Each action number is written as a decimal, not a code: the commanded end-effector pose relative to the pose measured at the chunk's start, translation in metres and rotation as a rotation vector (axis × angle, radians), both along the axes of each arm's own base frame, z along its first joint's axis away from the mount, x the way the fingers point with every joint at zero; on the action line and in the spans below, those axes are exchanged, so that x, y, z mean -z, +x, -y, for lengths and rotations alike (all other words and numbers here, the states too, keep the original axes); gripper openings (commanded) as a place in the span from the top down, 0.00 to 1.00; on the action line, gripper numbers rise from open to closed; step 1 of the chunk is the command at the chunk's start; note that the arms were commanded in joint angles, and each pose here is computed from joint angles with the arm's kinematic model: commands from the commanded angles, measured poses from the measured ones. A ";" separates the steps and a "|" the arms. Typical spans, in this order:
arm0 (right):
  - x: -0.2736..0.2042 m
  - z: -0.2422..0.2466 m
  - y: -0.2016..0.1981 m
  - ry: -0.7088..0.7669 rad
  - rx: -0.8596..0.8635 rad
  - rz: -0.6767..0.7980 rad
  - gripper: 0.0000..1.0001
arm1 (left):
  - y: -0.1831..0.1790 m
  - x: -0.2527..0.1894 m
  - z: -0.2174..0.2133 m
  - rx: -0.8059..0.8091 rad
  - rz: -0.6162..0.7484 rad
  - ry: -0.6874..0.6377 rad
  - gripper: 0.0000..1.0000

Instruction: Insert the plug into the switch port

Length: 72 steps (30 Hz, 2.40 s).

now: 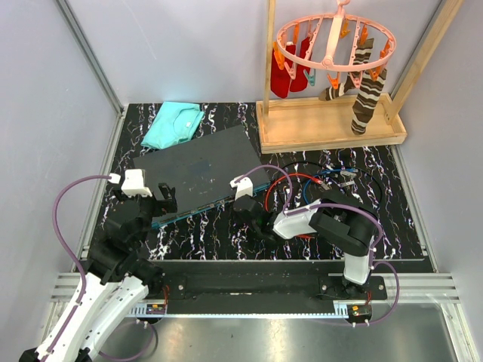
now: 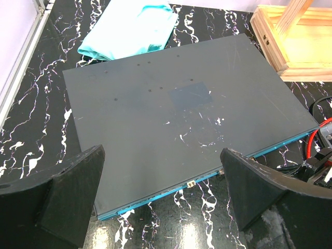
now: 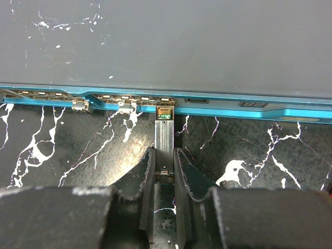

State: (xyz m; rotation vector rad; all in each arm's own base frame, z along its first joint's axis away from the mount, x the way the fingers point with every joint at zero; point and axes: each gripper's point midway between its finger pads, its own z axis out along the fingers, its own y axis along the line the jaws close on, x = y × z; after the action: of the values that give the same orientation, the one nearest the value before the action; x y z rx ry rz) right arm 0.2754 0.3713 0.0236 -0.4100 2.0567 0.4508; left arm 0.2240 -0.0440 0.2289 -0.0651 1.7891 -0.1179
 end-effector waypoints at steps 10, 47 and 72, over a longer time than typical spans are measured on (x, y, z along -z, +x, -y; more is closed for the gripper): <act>-0.041 -0.006 0.024 0.106 0.075 0.097 1.00 | 0.004 -0.012 0.001 -0.003 0.043 -0.007 0.01; -0.077 -0.007 0.035 0.145 0.078 0.165 1.00 | 0.005 -0.010 0.001 -0.004 0.038 -0.003 0.01; -0.042 -0.006 0.041 0.129 0.106 0.156 1.00 | 0.006 -0.008 0.002 -0.003 0.026 0.002 0.01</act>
State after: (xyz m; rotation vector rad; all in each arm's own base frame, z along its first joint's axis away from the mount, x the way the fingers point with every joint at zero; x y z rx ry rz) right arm 0.2793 0.3697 0.0237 -0.4405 2.0357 0.4242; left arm 0.2248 -0.0445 0.2271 -0.0620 1.7974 -0.1140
